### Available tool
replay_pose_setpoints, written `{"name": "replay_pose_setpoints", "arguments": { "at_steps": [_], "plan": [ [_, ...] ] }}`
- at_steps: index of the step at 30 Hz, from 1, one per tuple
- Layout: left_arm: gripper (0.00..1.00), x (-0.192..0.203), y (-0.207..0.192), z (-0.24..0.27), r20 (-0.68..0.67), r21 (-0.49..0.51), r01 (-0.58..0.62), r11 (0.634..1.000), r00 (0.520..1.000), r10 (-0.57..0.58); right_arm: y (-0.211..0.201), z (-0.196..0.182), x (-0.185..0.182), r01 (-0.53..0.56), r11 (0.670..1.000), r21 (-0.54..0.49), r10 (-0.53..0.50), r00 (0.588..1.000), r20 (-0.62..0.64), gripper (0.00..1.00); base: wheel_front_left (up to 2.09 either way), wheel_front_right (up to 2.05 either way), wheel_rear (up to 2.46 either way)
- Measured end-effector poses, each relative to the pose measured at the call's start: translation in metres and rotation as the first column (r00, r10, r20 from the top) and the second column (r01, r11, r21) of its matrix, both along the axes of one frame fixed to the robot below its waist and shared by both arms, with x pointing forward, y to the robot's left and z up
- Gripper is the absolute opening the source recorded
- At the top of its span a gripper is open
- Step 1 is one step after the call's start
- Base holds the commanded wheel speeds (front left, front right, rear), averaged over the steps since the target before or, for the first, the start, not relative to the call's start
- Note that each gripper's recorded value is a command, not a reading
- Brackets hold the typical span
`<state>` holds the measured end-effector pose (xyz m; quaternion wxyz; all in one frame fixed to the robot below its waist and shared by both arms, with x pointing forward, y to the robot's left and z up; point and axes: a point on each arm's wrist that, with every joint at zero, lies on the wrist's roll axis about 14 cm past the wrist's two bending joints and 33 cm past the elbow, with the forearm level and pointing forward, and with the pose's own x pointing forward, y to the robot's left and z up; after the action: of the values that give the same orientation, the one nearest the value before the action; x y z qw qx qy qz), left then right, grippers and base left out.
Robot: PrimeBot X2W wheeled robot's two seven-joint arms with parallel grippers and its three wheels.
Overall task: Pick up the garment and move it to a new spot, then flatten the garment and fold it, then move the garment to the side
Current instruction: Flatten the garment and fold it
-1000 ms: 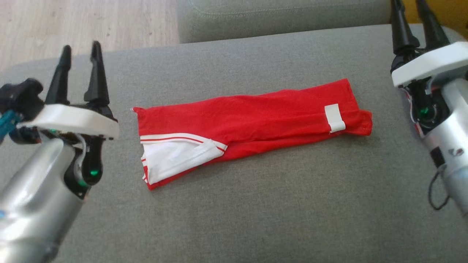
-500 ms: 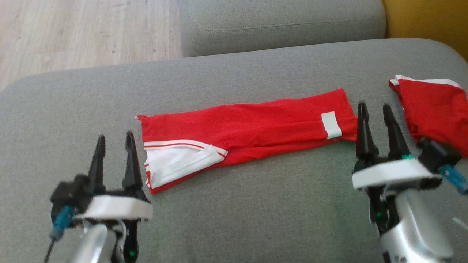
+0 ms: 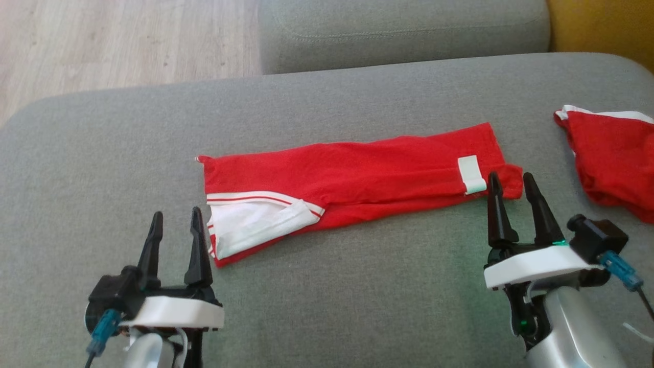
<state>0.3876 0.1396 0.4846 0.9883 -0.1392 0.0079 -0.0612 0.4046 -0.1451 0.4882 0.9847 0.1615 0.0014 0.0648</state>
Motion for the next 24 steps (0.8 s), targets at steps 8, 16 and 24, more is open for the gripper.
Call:
{"name": "replay_pose_setpoints", "arguments": {
  "at_steps": [8, 16, 24],
  "plan": [
    [1.0, 0.012, 0.0, 0.0, 0.01, 0.003, 0.005, 1.0, 1.0, -0.005, -0.019, -0.024, 0.018, 0.066, 0.998, 0.009, -0.065, 0.995, -0.081, 1.0, 0.0, 0.0, 0.0],
    [1.0, 0.022, 0.001, -0.016, -0.033, 0.008, 0.008, 1.0, 0.999, -0.008, -0.045, -0.062, 0.058, 0.154, 0.988, 0.0, -0.148, 0.953, -0.266, 1.0, 0.0, 0.0, 0.0],
    [1.0, 0.031, 0.007, -0.023, -0.047, 0.014, -0.004, 1.0, 0.999, 0.005, -0.047, -0.113, 0.066, 0.159, 0.986, -0.052, -0.165, 0.876, -0.453, 1.0, 0.0, 0.0, 0.0]
  ]
}}
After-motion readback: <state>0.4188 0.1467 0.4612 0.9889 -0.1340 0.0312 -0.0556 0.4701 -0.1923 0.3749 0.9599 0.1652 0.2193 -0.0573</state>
